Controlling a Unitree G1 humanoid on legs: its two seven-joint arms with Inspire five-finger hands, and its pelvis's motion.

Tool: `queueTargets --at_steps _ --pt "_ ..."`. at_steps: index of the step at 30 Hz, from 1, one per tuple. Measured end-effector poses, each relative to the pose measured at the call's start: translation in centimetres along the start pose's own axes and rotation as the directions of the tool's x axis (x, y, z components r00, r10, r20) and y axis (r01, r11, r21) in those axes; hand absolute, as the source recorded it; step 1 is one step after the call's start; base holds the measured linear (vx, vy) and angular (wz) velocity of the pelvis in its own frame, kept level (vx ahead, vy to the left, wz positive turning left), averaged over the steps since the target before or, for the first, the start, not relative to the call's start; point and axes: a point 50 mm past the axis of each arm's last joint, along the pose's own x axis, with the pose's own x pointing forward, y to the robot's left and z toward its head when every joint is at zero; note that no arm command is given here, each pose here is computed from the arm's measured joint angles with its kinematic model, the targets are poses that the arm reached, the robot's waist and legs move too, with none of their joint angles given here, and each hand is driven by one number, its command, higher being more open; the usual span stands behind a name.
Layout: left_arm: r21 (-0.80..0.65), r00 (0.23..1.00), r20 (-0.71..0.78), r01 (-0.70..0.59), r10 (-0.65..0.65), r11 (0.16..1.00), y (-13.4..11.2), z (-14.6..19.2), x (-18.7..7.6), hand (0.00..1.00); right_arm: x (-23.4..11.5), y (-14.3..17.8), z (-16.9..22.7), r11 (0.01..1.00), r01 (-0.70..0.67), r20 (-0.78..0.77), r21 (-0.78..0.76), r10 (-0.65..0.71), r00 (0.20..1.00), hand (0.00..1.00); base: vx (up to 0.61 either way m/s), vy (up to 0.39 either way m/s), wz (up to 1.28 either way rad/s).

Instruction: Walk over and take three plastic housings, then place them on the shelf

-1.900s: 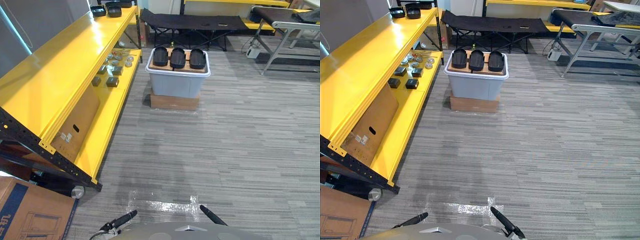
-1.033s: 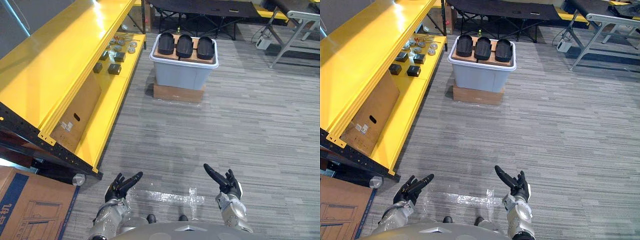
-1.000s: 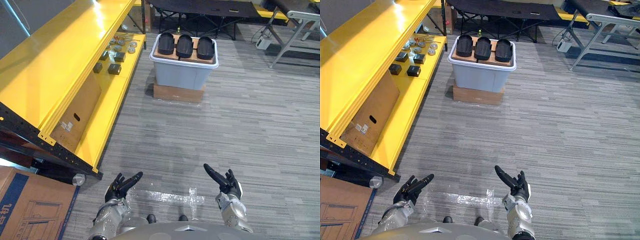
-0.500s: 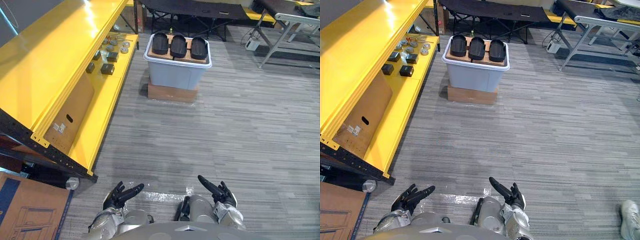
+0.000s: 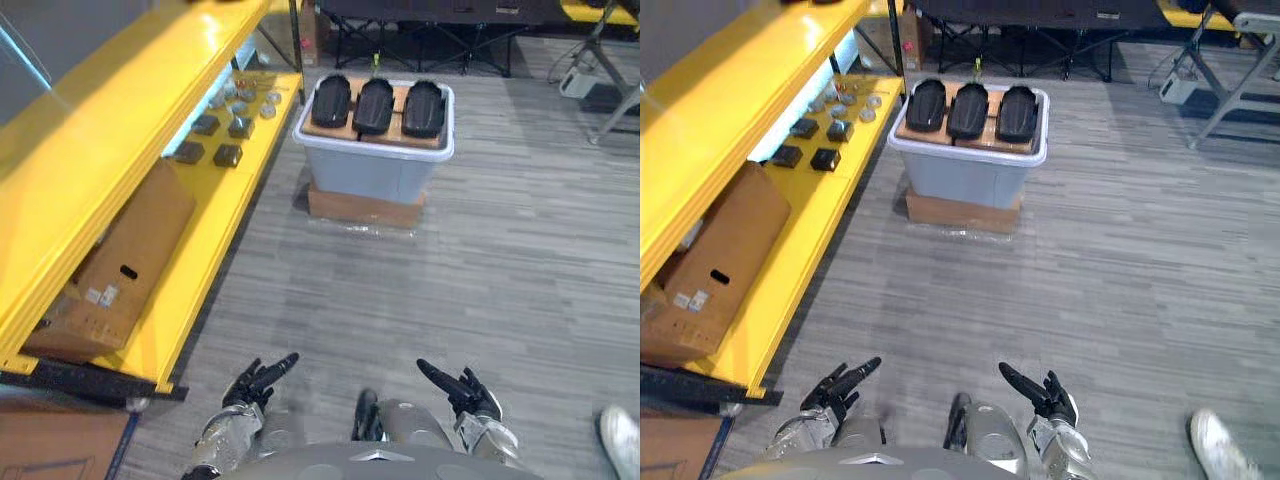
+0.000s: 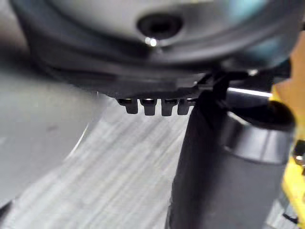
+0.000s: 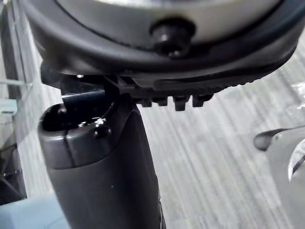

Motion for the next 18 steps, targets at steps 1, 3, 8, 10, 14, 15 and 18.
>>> queueTargets --at_steps 1,3,8,10,14,15,18 --pt "-0.022 1.0 -0.002 -0.009 0.009 1.0 0.4 -0.2 -0.1 1.0 0.1 0.3 0.3 1.0 -0.007 0.018 -0.005 0.008 1.0 1.0 0.54 -0.225 -0.55" --pt "-0.063 0.999 -0.025 -0.043 0.041 0.997 1.2 -0.9 -0.2 1.0 0.4 1.2 1.2 1.0 -0.024 0.049 -0.005 0.025 0.998 1.0 0.42 -0.126 -0.57" --pt "-0.166 0.988 -0.102 -0.133 0.117 0.977 3.5 -2.7 -0.9 1.0 0.9 1.5 2.6 0.998 -0.004 0.08 -0.06 0.008 0.997 1.0 0.45 0.043 -0.32" --pt "-0.16 0.99 -0.089 -0.12 0.107 0.98 3.7 -2.2 -0.8 1.0 0.5 1.0 1.5 0.998 0.015 0.047 -0.058 -0.012 0.999 1.0 0.46 0.187 0.15" --pt "-0.128 0.989 -0.084 -0.132 0.122 0.983 4.2 -1.8 -0.7 1.0 0.6 1.4 0.5 0.999 0.002 0.004 -0.044 -0.002 1.0 1.0 0.61 0.182 0.0" --pt "-0.09 0.99 -0.062 -0.135 0.13 0.987 4.5 -1.1 -0.7 1.0 0.5 2.3 -0.3 0.999 -0.025 -0.027 -0.037 0.024 0.999 1.0 0.54 0.122 0.19" --pt "-0.041 0.994 -0.028 -0.105 0.103 0.994 3.8 -0.6 -0.5 1.0 0.4 3.5 -1.2 0.996 -0.071 -0.057 -0.061 0.068 0.996 1.0 0.51 0.076 0.34"
